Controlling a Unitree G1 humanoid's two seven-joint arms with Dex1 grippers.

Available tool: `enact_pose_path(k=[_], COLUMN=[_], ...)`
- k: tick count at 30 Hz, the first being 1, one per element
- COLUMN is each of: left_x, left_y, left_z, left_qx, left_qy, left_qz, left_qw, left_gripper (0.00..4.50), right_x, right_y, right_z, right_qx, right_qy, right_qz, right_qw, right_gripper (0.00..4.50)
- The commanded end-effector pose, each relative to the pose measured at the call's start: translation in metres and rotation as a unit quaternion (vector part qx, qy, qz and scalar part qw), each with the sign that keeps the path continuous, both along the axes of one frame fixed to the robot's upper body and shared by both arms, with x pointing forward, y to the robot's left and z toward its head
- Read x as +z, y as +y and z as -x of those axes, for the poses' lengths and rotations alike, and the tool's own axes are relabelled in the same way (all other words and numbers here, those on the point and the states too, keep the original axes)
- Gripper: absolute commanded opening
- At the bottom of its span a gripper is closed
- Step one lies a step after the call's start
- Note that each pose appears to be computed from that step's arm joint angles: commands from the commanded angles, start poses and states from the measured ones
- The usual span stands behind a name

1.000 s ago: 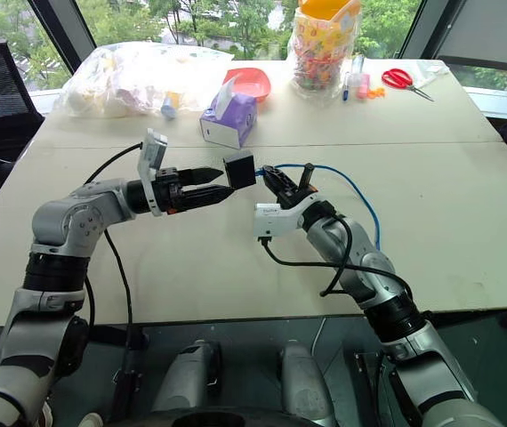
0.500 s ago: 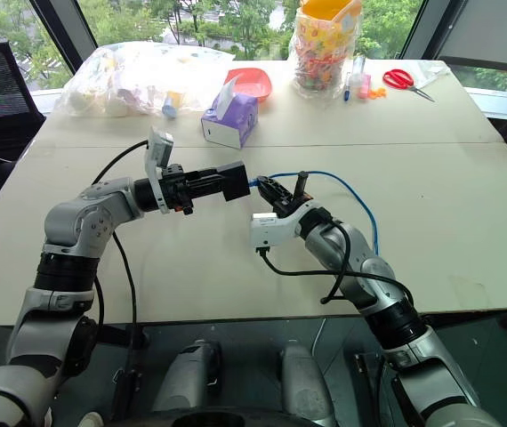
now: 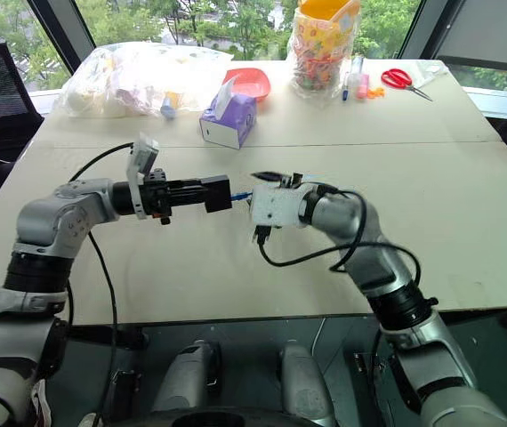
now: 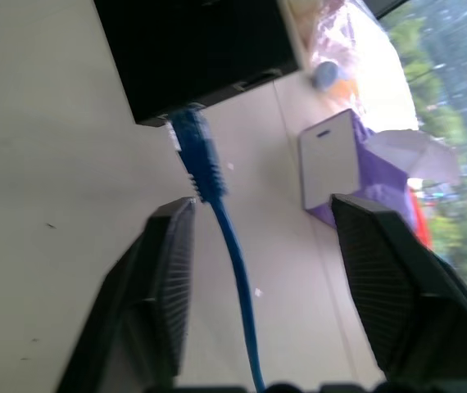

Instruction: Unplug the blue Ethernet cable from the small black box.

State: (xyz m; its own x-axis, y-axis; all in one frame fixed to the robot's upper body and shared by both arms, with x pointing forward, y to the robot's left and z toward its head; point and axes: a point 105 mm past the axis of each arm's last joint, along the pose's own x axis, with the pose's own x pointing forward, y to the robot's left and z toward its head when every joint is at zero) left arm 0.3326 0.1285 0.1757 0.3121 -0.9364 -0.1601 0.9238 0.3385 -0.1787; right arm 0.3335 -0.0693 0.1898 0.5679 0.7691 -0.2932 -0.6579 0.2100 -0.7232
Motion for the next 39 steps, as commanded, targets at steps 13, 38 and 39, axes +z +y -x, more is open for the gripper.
enact_pose_path(k=[13, 38, 39], left_x=[0.043, 0.044, 0.044], left_y=[0.008, 0.0, 0.0], left_z=[0.02, 0.026, 0.026], left_qx=[-0.068, -0.079, -0.079], left_qy=[-0.057, -0.056, -0.056], left_qz=[0.017, 0.031, 0.031], left_qw=[0.996, 0.995, 0.995], left_gripper=[0.46, 0.46, 0.46], right_x=[0.026, 0.016, 0.016], right_y=[0.008, 0.027, 0.027], right_z=[0.008, 0.008, 0.009], right_qx=[0.075, 0.1, 0.1], right_qy=[0.424, 0.492, 0.493], right_qz=[-0.177, -0.166, -0.165], right_qw=[0.885, 0.849, 0.848], right_gripper=[4.44, 3.18, 3.18])
